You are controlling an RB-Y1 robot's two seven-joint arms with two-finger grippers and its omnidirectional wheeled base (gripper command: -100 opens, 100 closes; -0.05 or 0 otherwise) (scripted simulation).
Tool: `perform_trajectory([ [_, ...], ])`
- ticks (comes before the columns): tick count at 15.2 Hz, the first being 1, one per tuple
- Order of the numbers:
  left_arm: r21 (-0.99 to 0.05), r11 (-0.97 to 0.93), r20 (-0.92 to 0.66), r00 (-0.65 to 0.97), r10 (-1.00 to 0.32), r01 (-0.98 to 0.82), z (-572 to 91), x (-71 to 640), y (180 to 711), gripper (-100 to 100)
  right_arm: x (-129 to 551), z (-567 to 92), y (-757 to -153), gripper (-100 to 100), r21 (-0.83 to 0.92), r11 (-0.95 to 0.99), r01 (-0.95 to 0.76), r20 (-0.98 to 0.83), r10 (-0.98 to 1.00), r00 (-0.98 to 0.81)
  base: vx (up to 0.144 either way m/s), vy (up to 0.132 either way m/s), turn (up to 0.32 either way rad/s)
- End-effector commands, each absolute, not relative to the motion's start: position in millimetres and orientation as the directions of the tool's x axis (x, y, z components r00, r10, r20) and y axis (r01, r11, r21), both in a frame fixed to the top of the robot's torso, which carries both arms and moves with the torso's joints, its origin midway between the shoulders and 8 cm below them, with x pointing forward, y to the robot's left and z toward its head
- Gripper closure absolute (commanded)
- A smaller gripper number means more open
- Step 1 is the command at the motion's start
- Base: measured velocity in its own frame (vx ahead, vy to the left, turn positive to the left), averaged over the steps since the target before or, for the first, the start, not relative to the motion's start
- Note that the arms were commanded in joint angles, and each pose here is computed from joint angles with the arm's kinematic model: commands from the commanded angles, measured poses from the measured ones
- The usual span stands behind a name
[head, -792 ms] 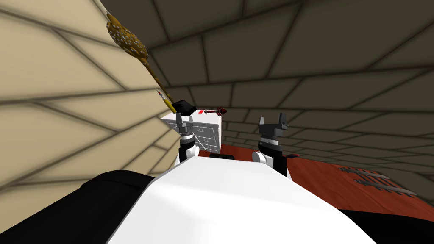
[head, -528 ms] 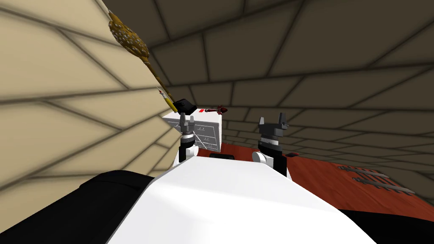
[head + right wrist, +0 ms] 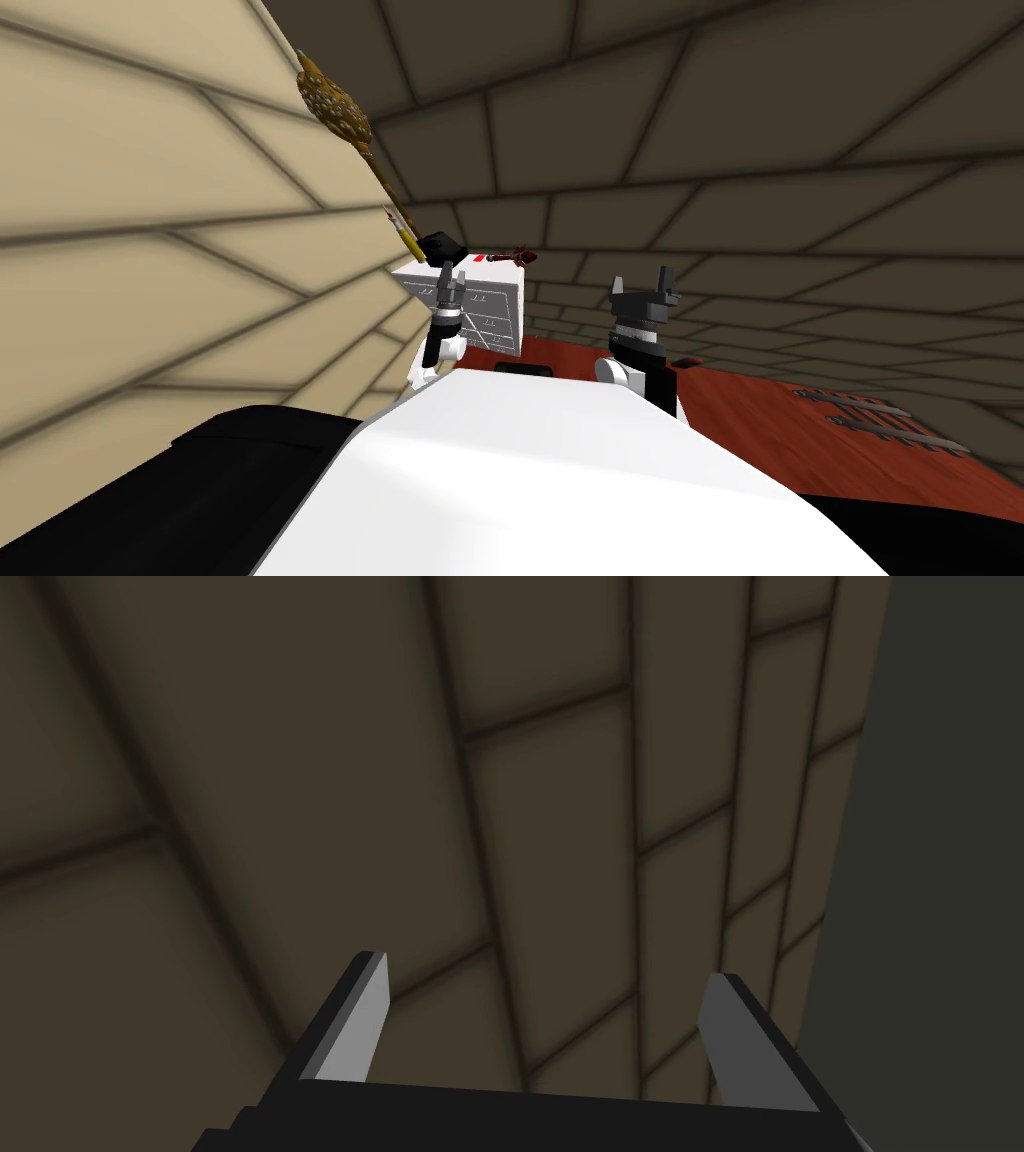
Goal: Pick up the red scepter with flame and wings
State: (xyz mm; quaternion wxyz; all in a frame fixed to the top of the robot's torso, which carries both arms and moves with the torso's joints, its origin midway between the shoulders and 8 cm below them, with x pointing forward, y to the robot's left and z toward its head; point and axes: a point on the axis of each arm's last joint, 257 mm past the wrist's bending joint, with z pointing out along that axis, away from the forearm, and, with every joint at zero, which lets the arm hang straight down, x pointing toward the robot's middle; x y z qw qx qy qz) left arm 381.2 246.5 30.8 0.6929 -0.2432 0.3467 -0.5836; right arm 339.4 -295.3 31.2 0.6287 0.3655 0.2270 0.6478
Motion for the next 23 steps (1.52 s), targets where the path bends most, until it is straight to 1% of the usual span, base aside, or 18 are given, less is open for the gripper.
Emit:
perform_trajectory([
  [1, -0.759, 0.212, -0.217, 0.068, -0.974, 0.616, 26, 393, 246, -100, 339, 31, -295, 0, 0.754, -0.106, -0.649, 0.188, 0.980, 0.058, -0.045, 0.003, 0.011],
  [11, -0.801, 0.279, -0.302, 0.045, -0.952, 0.530, 20, 449, 246, -100, 339, 31, -295, 0, 0.754, -0.106, -0.649, 0.188, 0.980, 0.058, -0.028, 0.001, 0.009],
  [23, -0.850, 0.336, -0.347, 0.049, -0.937, 0.406, 14, 502, 256, -100, 339, 31, -295, 0, 0.754, -0.106, -0.649, 0.188, 0.980, 0.058, -0.015, -0.001, 0.007],
])
